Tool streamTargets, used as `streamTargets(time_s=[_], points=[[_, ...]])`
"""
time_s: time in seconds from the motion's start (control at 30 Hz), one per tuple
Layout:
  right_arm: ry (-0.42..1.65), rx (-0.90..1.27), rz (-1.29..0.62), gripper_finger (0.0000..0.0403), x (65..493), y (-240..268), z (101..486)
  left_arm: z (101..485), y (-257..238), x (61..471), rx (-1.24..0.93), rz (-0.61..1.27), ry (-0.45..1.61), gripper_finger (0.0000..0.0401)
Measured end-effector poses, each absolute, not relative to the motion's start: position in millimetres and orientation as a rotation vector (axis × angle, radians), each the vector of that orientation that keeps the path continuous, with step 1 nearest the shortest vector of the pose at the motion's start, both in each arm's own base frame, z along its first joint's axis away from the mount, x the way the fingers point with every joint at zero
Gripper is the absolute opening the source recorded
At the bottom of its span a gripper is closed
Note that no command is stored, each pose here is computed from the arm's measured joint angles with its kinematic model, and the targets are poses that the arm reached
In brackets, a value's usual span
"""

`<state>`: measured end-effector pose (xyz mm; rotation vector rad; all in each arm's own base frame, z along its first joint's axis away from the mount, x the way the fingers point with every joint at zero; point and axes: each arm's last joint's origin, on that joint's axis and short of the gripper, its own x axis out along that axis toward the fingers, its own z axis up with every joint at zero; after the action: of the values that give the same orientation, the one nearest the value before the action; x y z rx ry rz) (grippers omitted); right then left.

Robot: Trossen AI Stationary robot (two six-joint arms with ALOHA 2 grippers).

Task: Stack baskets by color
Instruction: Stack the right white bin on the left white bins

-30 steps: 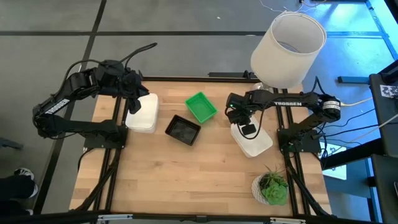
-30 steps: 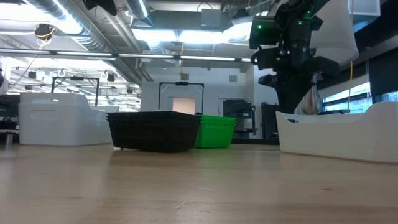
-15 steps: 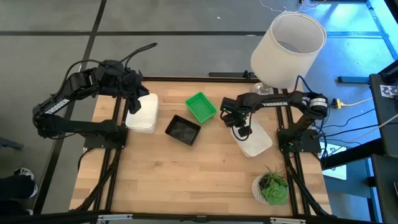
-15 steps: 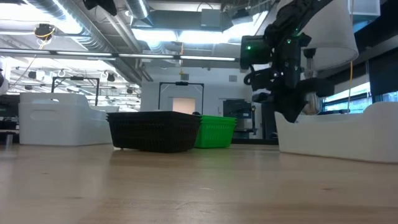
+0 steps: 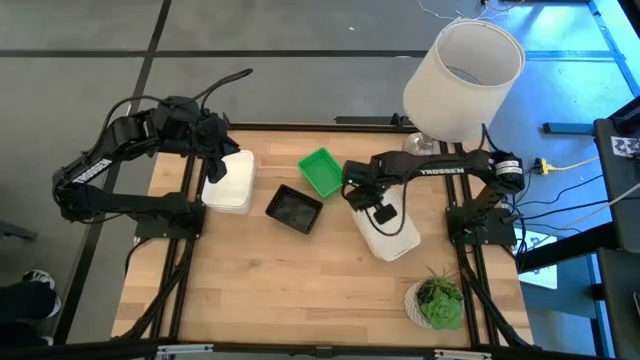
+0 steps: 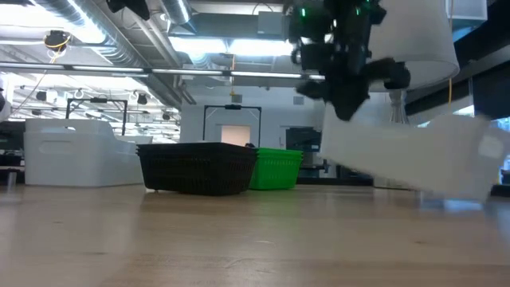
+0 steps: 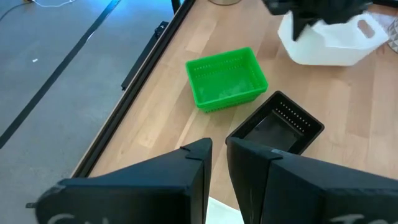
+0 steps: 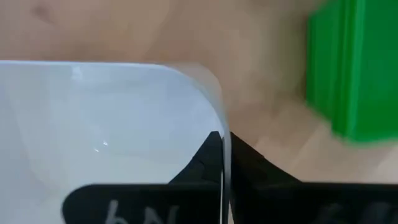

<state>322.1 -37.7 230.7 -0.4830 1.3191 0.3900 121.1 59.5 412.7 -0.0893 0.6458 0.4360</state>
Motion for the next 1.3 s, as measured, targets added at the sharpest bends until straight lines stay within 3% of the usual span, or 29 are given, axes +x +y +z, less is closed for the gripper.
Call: streamTargets(time_s=[0.27, 0.43, 0.6, 1.1, 1.3], points=[[1.117, -0.762, 0.56, 0.0001, 340, 0, 253, 413, 59, 121, -0.089, 0.436, 0.646, 0.0042], [1.04, -0.729, 0.509, 0.0001, 351, 18, 251, 413, 59, 121, -0.089, 0.435, 0.646, 0.0042], [1.058, -0.462, 0.346, 0.0, 355, 23, 250, 413, 59, 121, -0.089, 0.435, 0.646, 0.0042], [1.108, 0.945, -0.385, 0.0, 353, 44, 252, 413, 59, 121, -0.084, 0.423, 0.647, 0.0042], [1.152, 1.215, -0.629, 0.0, 347, 69, 234, 413, 59, 121, -0.077, 0.42, 0.648, 0.0042]])
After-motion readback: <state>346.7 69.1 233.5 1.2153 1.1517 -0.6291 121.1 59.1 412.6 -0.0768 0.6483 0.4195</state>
